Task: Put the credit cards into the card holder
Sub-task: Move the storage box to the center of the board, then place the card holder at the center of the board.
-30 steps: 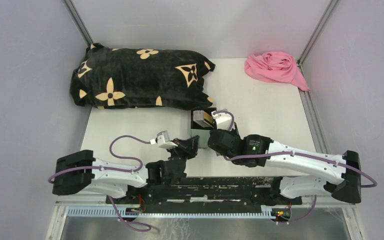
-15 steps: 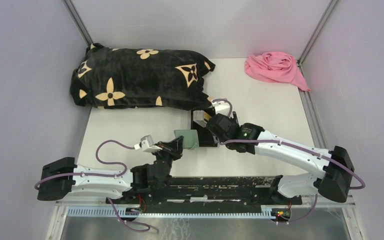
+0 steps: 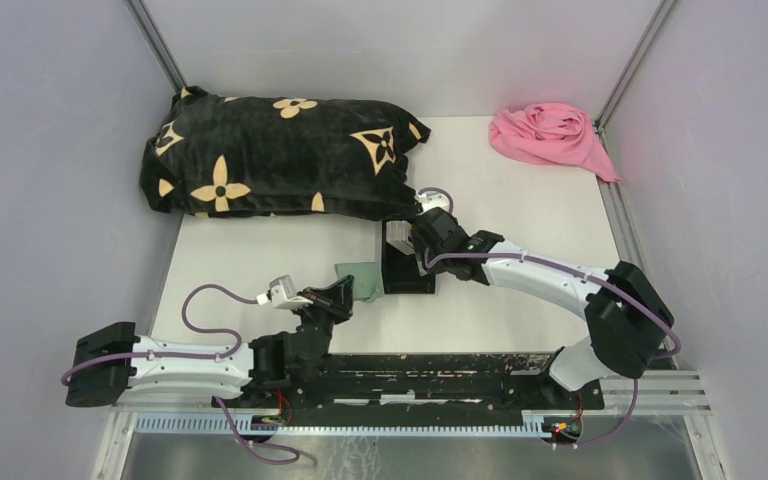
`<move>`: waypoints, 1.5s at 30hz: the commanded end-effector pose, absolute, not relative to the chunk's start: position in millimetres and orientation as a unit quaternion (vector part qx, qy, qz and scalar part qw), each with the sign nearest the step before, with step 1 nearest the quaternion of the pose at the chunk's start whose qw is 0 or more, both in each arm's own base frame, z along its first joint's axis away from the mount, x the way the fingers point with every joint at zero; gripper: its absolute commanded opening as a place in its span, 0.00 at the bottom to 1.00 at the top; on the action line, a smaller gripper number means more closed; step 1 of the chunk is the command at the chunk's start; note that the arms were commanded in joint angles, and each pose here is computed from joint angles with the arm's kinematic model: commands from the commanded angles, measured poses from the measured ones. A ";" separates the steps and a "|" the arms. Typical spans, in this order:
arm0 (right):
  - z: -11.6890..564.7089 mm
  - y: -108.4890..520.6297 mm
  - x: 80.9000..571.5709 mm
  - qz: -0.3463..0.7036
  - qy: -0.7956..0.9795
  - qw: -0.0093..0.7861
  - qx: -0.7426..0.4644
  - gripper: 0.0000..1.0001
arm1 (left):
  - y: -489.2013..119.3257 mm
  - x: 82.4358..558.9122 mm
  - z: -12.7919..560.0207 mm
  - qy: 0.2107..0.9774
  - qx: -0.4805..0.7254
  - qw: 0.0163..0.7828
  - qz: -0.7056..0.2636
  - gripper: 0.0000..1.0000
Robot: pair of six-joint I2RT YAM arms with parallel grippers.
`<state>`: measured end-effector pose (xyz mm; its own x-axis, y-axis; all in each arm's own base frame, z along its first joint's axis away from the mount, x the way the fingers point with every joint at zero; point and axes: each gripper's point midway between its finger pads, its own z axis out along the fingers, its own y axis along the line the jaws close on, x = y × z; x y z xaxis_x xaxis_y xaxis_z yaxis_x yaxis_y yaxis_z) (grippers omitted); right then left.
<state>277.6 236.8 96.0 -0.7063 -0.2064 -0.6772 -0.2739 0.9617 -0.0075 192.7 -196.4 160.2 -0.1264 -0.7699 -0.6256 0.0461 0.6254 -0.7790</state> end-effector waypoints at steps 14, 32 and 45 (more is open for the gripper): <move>74.0 235.0 323.7 0.066 0.929 0.354 -0.086 0.21 | -160.7 195.4 145.5 0.657 -0.295 0.630 -0.291 0.03; 97.7 152.3 328.1 -0.045 0.929 0.368 -0.007 0.04 | -172.5 204.2 123.9 0.624 -0.360 0.639 -0.270 0.03; 79.3 133.2 350.3 -0.038 0.938 0.343 0.018 0.03 | -213.8 210.7 95.1 0.578 -0.426 0.618 -0.320 0.03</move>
